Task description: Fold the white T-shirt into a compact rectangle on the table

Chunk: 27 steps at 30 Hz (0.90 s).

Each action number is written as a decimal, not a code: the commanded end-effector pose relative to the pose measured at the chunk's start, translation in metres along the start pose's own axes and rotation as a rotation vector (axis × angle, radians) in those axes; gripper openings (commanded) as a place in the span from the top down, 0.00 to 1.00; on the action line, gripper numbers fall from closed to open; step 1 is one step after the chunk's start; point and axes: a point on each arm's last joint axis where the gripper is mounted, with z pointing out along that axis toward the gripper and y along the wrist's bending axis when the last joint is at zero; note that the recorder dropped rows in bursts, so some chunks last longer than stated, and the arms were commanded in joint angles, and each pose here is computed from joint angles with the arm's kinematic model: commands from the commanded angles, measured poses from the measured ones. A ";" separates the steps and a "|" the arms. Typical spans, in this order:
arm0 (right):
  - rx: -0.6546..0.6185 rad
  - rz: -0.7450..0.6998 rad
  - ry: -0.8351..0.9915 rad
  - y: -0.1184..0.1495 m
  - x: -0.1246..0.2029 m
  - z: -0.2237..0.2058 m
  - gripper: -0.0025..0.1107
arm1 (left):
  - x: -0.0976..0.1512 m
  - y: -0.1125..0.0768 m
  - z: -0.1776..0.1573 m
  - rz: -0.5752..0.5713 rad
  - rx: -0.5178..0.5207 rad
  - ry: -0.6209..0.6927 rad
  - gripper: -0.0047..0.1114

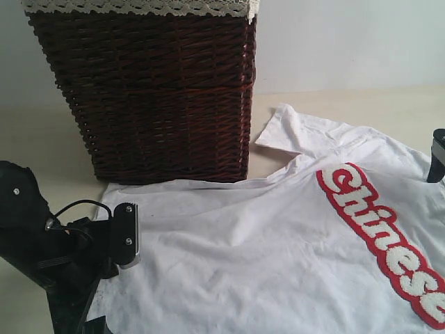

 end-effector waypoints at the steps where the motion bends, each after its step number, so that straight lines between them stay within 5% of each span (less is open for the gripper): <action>1: -0.143 -0.102 0.105 0.008 0.016 0.025 0.09 | 0.005 -0.004 0.010 0.024 0.033 0.042 0.17; 5: -0.218 -0.080 0.166 0.014 0.023 0.033 0.17 | 0.005 -0.004 0.010 0.024 0.033 0.042 0.17; 17: -0.284 0.048 0.071 0.019 0.015 0.043 0.98 | 0.005 -0.004 0.010 0.024 0.033 0.042 0.17; 27: -0.289 0.134 0.062 0.020 0.012 0.038 0.98 | 0.005 -0.004 0.010 0.024 0.033 0.042 0.17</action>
